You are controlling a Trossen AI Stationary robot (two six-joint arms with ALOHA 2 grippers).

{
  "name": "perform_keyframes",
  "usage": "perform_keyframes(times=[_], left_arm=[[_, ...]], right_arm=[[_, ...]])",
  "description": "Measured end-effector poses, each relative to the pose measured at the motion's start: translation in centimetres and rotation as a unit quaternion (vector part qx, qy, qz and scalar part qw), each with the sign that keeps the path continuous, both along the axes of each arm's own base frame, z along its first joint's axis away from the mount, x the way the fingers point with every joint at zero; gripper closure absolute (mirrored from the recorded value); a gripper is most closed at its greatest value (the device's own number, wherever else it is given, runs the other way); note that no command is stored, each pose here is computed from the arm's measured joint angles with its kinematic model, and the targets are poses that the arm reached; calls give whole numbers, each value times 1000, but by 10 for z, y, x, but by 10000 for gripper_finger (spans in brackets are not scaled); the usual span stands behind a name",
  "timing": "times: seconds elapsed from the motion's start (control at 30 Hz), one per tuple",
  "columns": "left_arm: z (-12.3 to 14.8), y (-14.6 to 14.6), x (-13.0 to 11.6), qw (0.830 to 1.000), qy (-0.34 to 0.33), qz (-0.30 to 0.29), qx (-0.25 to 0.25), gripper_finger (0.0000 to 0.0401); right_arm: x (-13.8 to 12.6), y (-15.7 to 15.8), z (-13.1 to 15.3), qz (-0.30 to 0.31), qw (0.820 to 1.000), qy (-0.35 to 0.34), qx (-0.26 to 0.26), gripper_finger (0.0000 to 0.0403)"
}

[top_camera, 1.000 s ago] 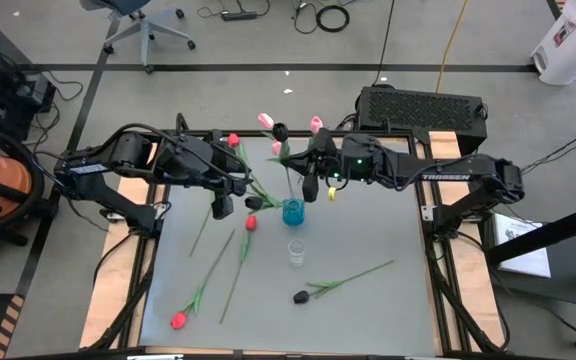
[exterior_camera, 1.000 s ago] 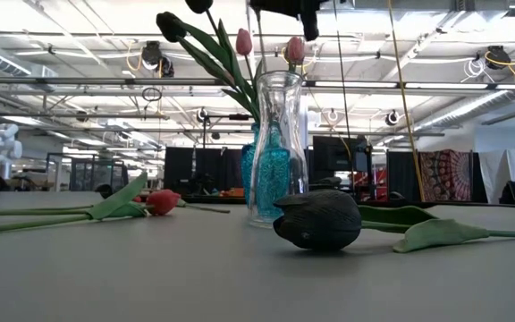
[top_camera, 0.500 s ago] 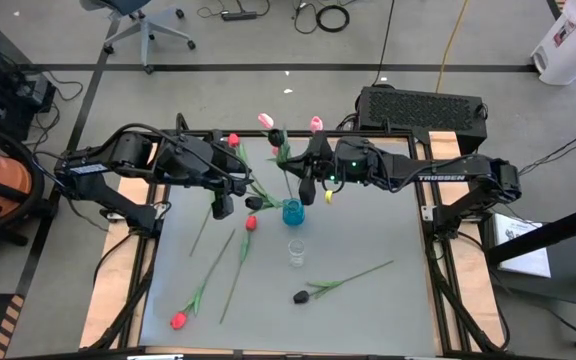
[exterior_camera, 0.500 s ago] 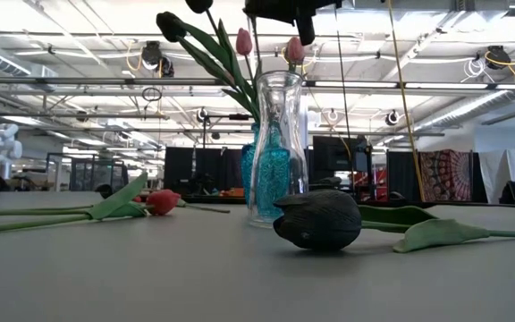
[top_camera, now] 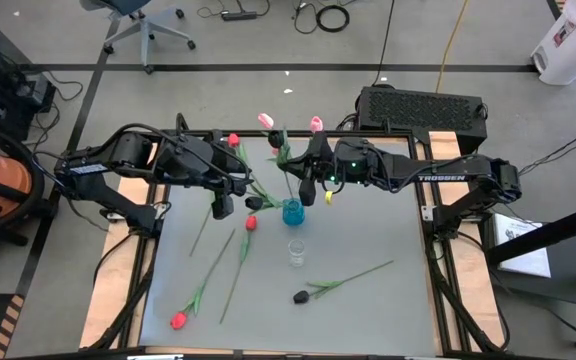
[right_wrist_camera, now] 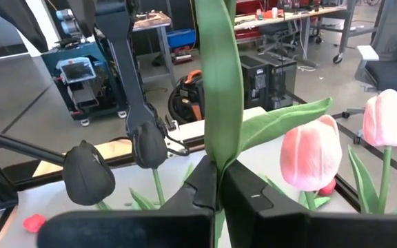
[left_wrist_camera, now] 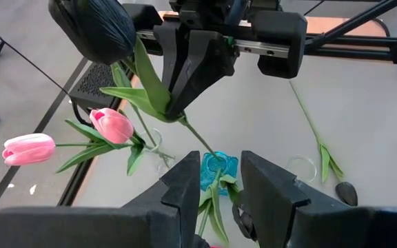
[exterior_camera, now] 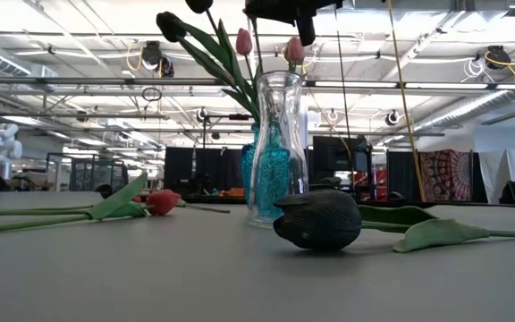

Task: Sort flowers into vase by color
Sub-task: Put the top black tulip into the blue vase

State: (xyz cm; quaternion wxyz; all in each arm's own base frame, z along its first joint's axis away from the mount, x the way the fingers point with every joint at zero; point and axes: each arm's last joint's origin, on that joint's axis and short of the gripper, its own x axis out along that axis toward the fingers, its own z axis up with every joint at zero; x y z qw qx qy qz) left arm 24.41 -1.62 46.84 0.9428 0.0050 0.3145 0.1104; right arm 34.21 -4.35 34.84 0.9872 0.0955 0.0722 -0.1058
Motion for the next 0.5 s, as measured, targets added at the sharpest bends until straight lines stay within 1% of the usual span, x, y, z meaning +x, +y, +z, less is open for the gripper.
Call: perform_keyframes(times=[0.3, 0.37, 0.5], left_arm=[[0, 0, 0, 1000, 0, 0, 0, 287], [0, 0, 0, 1000, 0, 0, 0, 287], [0, 0, 0, 1000, 0, 0, 0, 287]], right_arm=[[0, 0, 0, 6, 1000, 4, -21, 394], [0, 0, 0, 6, 1000, 4, -21, 384], [0, 0, 0, 6, 1000, 4, -21, 352]])
